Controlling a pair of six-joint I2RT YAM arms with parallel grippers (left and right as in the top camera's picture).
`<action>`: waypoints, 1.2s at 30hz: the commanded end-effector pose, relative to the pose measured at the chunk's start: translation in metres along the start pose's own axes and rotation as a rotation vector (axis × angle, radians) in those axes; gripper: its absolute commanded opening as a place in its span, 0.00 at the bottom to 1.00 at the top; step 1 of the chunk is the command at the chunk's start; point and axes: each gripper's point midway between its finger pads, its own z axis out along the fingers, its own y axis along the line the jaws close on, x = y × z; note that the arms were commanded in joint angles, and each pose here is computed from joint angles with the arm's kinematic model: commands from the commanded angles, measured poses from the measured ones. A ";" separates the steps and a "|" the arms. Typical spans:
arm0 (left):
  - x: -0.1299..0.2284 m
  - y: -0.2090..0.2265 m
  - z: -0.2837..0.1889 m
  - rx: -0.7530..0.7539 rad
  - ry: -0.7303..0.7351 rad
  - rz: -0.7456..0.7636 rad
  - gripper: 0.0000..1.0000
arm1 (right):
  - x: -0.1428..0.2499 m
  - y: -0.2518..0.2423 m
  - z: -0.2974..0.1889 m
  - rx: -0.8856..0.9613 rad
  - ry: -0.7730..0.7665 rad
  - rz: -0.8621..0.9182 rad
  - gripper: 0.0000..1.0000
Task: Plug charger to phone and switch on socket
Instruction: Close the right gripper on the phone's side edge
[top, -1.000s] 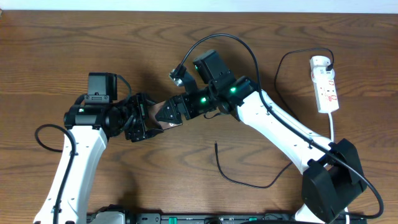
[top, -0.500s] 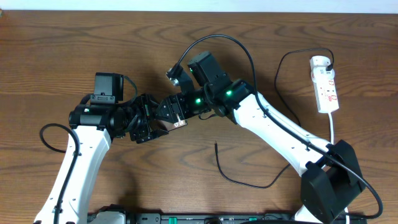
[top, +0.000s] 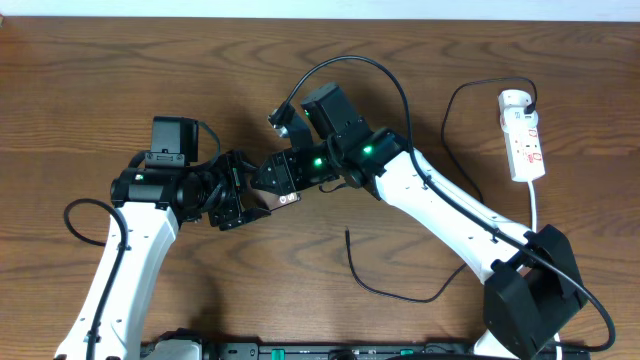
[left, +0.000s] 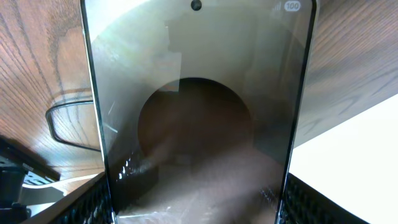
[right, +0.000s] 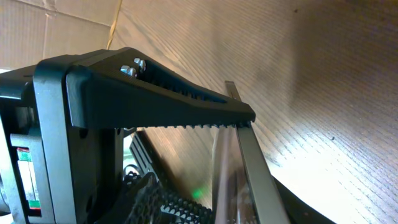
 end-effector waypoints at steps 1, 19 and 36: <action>0.009 -0.001 -0.003 0.001 0.037 -0.004 0.07 | 0.000 0.013 0.000 -0.022 0.002 -0.033 0.43; 0.011 -0.002 -0.003 0.004 0.044 0.009 0.07 | 0.005 0.003 0.008 -0.009 0.026 -0.023 0.36; 0.009 -0.002 -0.003 0.007 0.037 0.023 0.07 | 0.007 -0.005 0.010 0.018 0.033 -0.016 0.25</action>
